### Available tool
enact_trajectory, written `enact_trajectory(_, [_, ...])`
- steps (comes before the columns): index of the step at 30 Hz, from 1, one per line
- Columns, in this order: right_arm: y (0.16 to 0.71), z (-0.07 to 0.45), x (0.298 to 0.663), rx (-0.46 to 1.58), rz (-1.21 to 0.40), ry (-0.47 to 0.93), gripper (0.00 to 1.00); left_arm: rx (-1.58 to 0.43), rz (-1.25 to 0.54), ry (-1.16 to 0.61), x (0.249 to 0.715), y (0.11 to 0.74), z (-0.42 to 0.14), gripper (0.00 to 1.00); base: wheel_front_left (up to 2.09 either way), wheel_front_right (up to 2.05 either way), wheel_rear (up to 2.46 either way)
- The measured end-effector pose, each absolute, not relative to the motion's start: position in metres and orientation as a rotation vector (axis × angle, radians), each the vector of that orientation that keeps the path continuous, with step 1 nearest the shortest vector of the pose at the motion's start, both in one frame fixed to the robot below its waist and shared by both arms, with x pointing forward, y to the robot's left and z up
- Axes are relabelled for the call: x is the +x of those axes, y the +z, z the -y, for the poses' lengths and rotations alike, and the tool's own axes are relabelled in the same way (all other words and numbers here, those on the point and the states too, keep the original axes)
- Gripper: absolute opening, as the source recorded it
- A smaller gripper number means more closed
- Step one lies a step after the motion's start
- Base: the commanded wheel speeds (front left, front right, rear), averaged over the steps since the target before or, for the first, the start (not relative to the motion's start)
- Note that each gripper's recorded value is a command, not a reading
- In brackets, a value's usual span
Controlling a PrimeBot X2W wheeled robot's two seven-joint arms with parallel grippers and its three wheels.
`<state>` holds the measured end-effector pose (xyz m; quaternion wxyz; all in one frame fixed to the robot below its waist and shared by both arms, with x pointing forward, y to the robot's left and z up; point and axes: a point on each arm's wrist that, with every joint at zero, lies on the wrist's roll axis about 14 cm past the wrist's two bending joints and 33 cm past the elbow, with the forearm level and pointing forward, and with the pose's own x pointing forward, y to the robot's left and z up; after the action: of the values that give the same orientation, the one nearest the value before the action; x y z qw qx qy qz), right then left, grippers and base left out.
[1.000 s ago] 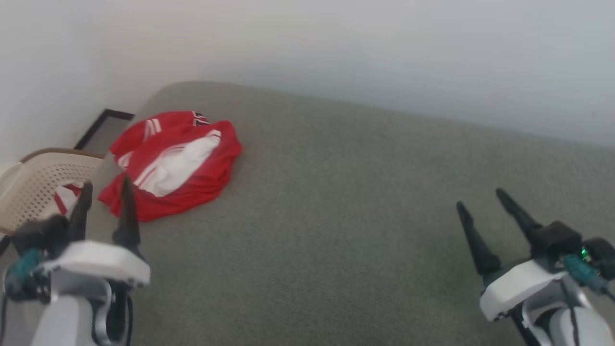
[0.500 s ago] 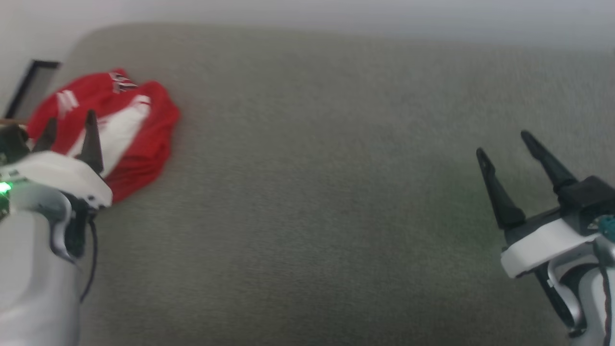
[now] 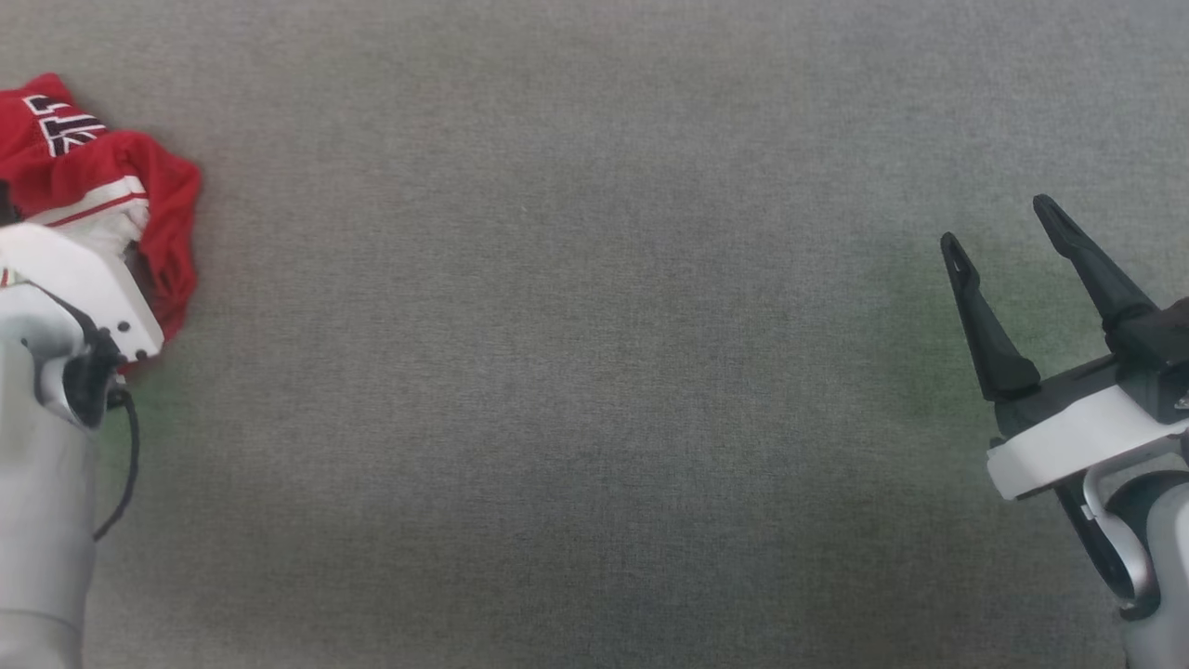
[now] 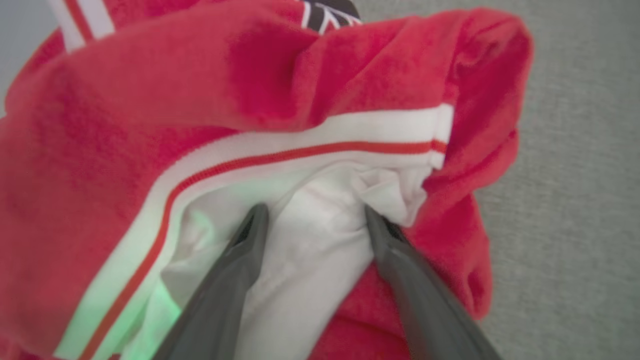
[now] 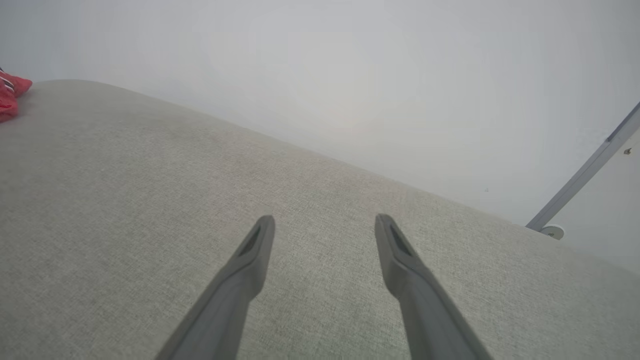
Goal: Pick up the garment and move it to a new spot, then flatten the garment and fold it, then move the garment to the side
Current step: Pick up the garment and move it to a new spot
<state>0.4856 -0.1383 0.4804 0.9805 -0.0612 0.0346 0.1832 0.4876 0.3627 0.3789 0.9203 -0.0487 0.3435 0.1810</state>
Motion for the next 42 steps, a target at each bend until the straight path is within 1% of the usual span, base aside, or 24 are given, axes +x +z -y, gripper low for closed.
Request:
enact_trajectory(5, [0.476, 0.138, 0.487, -0.121, -0.08, 0.37, 1.0, -0.107, -0.772, 0.396, 0.486, 0.37, -0.365, 1.0, 0.0, 0.0, 0.0])
enact_trajectory(6, [0.477, 0.138, 0.488, -0.121, -0.079, 0.371, 1.0, -0.112, -0.782, 0.399, 0.485, 0.369, -0.365, 0.74, 0.0, 0.0, 0.0])
enact_trajectory(7, [0.478, 0.137, 0.488, -0.122, -0.077, 0.372, 1.0, -0.118, -0.789, 0.4, 0.486, 0.369, -0.365, 0.41, 0.0, 0.0, 0.0])
enact_trajectory(8, [0.479, 0.137, 0.489, -0.121, -0.075, 0.374, 1.0, -0.119, -0.782, 0.403, 0.486, 0.37, -0.365, 0.0, 0.0, 0.0, 0.0])
enact_trajectory(14, [0.489, 0.137, 0.49, -0.12, -0.048, 0.366, 1.0, -0.088, -0.649, 0.422, 0.49, 0.395, -0.378, 0.0, 0.0, 0.0, 0.0])
enact_trajectory(22, [0.507, 0.136, 0.479, -0.089, -0.007, 0.344, 1.0, -0.007, -0.385, 0.398, 0.509, 0.484, -0.398, 0.0, 0.0, 0.0, 0.0])
enact_trajectory(28, [0.525, 0.134, 0.467, -0.074, 0.034, 0.331, 1.0, 0.069, -0.209, 0.335, 0.515, 0.556, -0.393, 0.0, 0.0, 0.0, 0.0])
enact_trajectory(35, [0.548, 0.139, 0.456, -0.069, 0.093, 0.301, 1.0, 0.154, -0.072, 0.22, 0.515, 0.63, -0.366, 0.0, 0.0, 0.0, 0.0])
enact_trajectory(38, [0.554, 0.145, 0.451, -0.064, 0.109, 0.277, 1.0, 0.178, -0.052, 0.151, 0.515, 0.647, -0.343, 0.0, 0.0, 0.0, 0.0])
enact_trajectory(42, [0.56, 0.158, 0.445, -0.063, 0.125, 0.231, 1.0, 0.203, -0.034, 0.028, 0.517, 0.663, -0.298, 0.0, 0.0, 0.0, 0.0])
